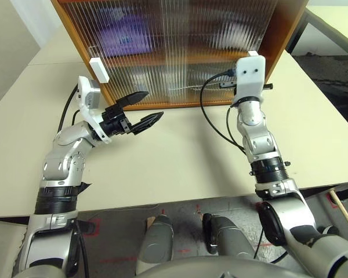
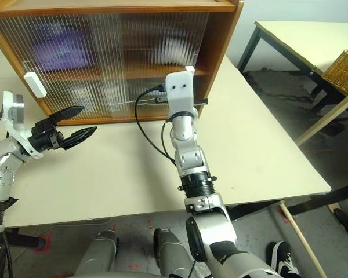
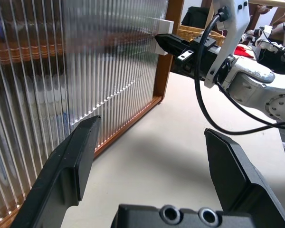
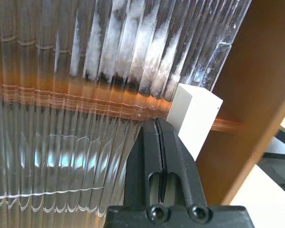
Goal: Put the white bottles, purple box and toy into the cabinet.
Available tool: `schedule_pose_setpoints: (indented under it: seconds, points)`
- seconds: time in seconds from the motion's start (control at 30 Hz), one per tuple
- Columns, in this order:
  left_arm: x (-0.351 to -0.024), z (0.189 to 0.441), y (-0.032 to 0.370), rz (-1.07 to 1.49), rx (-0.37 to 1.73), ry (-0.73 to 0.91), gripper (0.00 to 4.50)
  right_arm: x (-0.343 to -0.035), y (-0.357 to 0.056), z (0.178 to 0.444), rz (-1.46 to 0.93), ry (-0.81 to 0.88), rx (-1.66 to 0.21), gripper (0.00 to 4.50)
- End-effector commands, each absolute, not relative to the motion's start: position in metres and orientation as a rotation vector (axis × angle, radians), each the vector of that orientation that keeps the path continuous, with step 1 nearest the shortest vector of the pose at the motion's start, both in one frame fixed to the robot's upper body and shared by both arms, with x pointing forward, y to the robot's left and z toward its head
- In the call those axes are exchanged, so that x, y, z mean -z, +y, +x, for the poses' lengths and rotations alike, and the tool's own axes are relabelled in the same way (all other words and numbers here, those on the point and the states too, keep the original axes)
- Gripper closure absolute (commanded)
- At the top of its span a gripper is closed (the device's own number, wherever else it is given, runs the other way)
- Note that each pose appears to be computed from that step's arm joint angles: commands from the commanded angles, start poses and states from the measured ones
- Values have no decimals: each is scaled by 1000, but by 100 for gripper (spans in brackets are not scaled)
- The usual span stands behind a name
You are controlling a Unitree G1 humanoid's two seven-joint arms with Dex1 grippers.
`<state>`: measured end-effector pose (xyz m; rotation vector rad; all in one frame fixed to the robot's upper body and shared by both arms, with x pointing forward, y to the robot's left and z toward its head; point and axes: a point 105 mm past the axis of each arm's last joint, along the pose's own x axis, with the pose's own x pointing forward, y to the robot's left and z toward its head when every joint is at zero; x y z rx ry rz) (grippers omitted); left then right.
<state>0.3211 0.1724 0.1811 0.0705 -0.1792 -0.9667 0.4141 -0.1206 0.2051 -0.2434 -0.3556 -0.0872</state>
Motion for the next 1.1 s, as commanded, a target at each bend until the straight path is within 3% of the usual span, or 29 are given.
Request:
schedule_pose_setpoints:
  seconds: [0.03,0.7,0.9,1.1]
  points:
    - [-179,322,170,79,979,-171,0,-205,-131,412,-218,-353,89,445]
    - [-179,324,171,79,979,-171,0,-207,-177,414,-252,-354,156,445]
    - [-179,324,172,80,979,-171,0,-205,-177,413,-252,-351,148,445]
    - [-179,325,172,81,982,-171,0,-204,-148,406,-188,-387,-5,445]
